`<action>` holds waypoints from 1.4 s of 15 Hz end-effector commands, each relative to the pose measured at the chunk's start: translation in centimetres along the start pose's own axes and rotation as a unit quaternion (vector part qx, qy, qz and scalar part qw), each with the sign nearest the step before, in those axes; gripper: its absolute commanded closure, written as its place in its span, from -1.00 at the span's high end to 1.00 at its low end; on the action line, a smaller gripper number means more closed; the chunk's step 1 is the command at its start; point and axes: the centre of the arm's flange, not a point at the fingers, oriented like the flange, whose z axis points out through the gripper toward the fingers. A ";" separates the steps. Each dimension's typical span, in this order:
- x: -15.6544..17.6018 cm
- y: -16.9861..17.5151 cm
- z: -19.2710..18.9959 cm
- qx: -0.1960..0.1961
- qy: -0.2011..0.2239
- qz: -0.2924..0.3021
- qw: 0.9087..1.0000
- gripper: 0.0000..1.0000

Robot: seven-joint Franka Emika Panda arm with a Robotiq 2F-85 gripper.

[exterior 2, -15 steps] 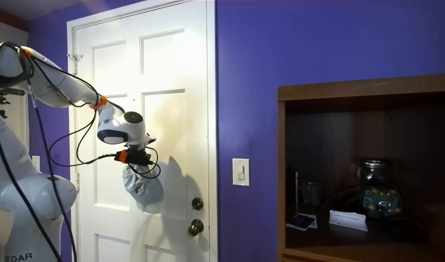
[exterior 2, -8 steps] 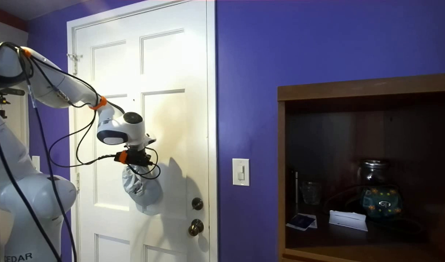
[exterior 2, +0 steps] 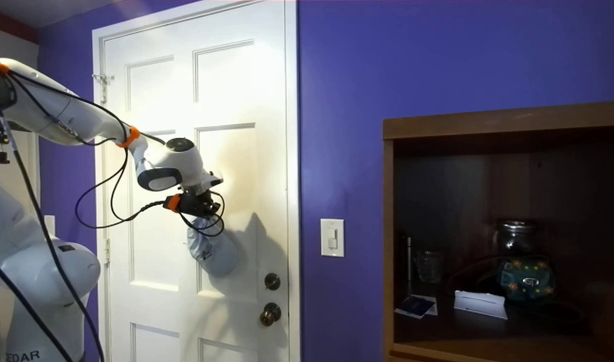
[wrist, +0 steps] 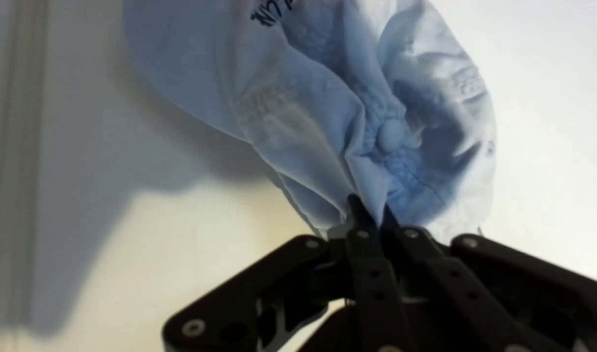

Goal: Pick up the white cap from the door and put it on top of the brown chest of drawers

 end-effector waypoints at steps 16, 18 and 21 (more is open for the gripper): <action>0.0 8.7 -17.1 -0.172 0.174 0.240 0.940 -0.93; -0.3 8.6 -17.0 -0.172 0.174 0.241 0.939 -0.93; -0.3 8.6 -17.0 -0.172 0.174 0.241 0.939 -0.93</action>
